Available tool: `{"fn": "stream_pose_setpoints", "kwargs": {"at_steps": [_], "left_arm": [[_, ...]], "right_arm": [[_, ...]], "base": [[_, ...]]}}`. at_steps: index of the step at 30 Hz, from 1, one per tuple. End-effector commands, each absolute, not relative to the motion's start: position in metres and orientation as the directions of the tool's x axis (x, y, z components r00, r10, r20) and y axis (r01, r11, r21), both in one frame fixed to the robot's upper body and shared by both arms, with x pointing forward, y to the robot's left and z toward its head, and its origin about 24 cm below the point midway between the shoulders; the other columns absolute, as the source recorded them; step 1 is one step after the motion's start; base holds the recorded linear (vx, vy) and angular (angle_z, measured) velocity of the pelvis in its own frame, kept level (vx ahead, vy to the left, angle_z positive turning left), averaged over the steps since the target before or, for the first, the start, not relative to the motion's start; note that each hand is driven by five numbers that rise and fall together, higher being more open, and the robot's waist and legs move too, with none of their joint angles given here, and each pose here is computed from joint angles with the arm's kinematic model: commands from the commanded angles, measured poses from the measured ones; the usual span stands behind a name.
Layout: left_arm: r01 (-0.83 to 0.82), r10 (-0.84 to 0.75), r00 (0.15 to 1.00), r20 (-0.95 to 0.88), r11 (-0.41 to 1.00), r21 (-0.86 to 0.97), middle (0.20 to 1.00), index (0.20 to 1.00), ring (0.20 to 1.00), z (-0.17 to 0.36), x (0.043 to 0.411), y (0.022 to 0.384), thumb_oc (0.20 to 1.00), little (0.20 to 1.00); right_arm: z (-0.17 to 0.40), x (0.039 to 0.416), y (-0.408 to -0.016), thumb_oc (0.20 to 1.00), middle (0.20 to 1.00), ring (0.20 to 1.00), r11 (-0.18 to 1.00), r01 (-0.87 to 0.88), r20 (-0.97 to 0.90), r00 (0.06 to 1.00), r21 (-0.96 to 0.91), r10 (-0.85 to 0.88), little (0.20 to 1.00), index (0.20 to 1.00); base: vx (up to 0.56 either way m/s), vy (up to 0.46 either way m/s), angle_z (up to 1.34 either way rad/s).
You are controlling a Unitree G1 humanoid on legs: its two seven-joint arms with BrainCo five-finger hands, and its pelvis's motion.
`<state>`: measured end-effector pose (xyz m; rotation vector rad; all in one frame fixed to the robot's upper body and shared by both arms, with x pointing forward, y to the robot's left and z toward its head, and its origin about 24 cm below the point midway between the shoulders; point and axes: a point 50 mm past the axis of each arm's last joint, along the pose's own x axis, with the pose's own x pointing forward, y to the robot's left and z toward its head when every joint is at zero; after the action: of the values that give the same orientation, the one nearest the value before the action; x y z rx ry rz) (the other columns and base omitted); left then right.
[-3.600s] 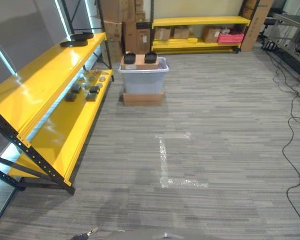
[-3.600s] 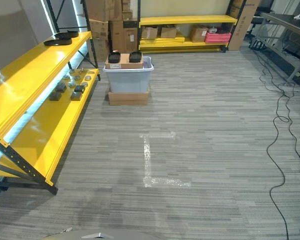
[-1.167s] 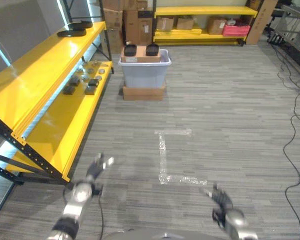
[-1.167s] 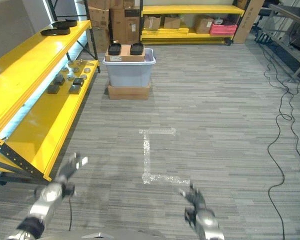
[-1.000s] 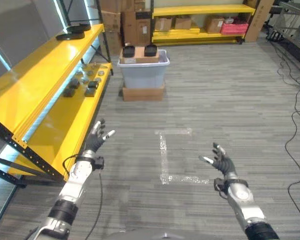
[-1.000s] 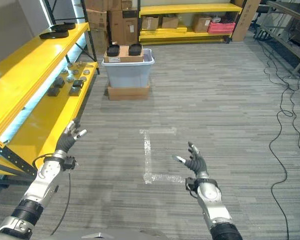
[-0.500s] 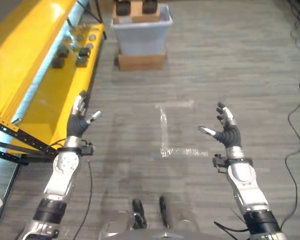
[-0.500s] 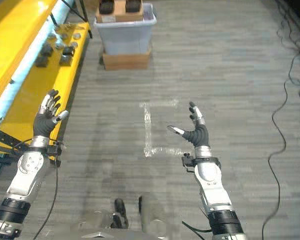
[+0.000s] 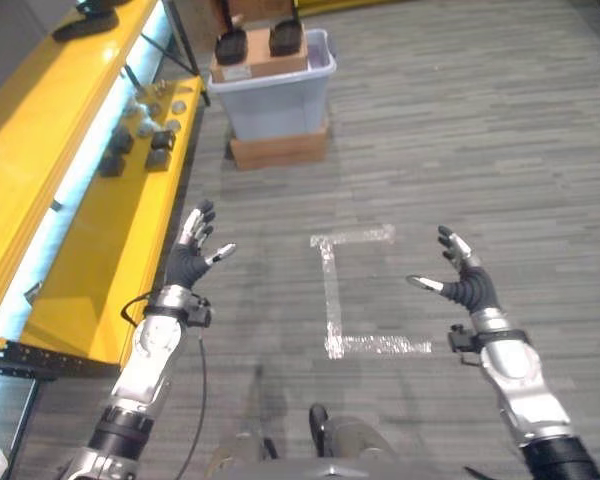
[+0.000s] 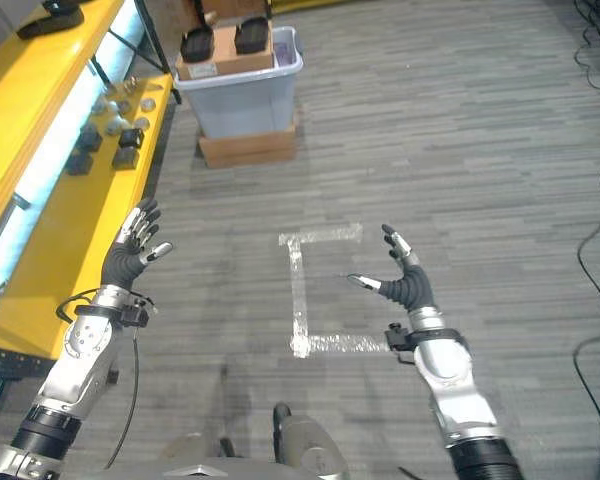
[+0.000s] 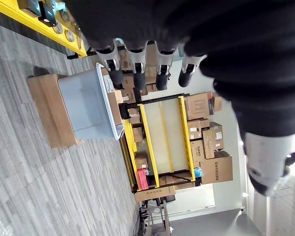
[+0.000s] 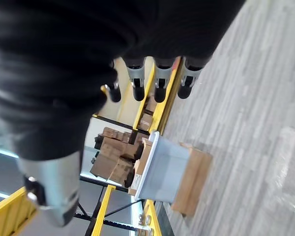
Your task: Move parts from the plastic box to the shelf.
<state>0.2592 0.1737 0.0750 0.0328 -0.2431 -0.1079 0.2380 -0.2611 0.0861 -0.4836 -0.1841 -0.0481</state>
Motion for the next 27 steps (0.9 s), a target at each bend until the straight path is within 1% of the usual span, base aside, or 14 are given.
{"fn": "stream_pose_setpoints", "kwargs": {"at_steps": [1, 6, 8, 12, 15, 18, 22, 23, 27], "left_arm": [[0.110, -0.121, 0.932, 0.341, 0.993, 0.054, 1.000, 1.000, 1.000, 0.098, 0.269, 0.180, 1.000, 1.000], [0.090, -0.093, 0.947, 0.309, 0.996, 0.026, 1.000, 1.000, 1.000, 0.090, 0.259, 0.187, 1.000, 1.000], [0.072, -0.077, 0.956, 0.284, 0.997, 0.026, 1.000, 1.000, 1.000, 0.084, 0.256, 0.188, 1.000, 1.000], [0.058, -0.067, 0.956, 0.285, 0.997, 0.041, 1.000, 1.000, 1.000, 0.085, 0.259, 0.188, 1.000, 1.000], [0.067, -0.076, 0.959, 0.271, 0.997, 0.043, 1.000, 1.000, 1.000, 0.082, 0.261, 0.184, 1.000, 1.000], [0.077, -0.079, 0.954, 0.288, 0.997, 0.019, 1.000, 1.000, 1.000, 0.088, 0.266, 0.183, 1.000, 1.000], [0.069, -0.075, 0.952, 0.295, 0.997, 0.031, 1.000, 1.000, 1.000, 0.090, 0.268, 0.186, 1.000, 1.000], [0.059, -0.065, 0.953, 0.294, 0.998, 0.028, 1.000, 1.000, 1.000, 0.089, 0.269, 0.188, 1.000, 1.000], [0.076, -0.078, 0.963, 0.256, 0.997, 0.019, 1.000, 1.000, 1.000, 0.082, 0.271, 0.186, 1.000, 1.000]], "right_arm": [[0.106, 0.244, -0.255, 1.000, 1.000, 1.000, 0.892, 0.108, 0.284, 0.959, -0.439, 0.024, 1.000, 1.000], [0.108, 0.247, -0.249, 1.000, 1.000, 1.000, 0.886, 0.078, 0.280, 0.958, -0.458, 0.060, 1.000, 1.000], [0.108, 0.254, -0.240, 1.000, 1.000, 1.000, 0.880, 0.062, 0.286, 0.955, -0.471, 0.086, 1.000, 1.000], [0.105, 0.258, -0.233, 1.000, 1.000, 1.000, 0.879, 0.056, 0.277, 0.957, -0.474, 0.088, 1.000, 1.000], [0.098, 0.254, -0.226, 1.000, 1.000, 1.000, 0.900, 0.036, 0.264, 0.960, -0.434, 0.089, 1.000, 1.000], [0.097, 0.254, -0.222, 1.000, 1.000, 1.000, 0.901, 0.017, 0.259, 0.960, -0.433, 0.106, 1.000, 1.000], [0.097, 0.256, -0.219, 1.000, 1.000, 1.000, 0.897, 0.004, 0.254, 0.960, -0.442, 0.121, 1.000, 1.000], [0.099, 0.258, -0.216, 1.000, 1.000, 1.000, 0.882, -0.003, 0.253, 0.957, -0.472, 0.139, 1.000, 1.000], [0.088, 0.250, -0.223, 1.000, 1.000, 1.000, 0.900, 0.000, 0.215, 0.971, -0.435, 0.104, 1.000, 1.000]], "base": [[0.36, -0.183, -0.20], [0.39, -0.065, -0.29], [0.50, 0.070, -0.34], [0.39, -0.003, -0.27], [0.68, 0.091, -0.30], [0.32, 0.029, -0.14], [0.27, -0.012, 0.03], [0.30, 0.081, -0.06], [0.43, 0.074, -0.51]]}}
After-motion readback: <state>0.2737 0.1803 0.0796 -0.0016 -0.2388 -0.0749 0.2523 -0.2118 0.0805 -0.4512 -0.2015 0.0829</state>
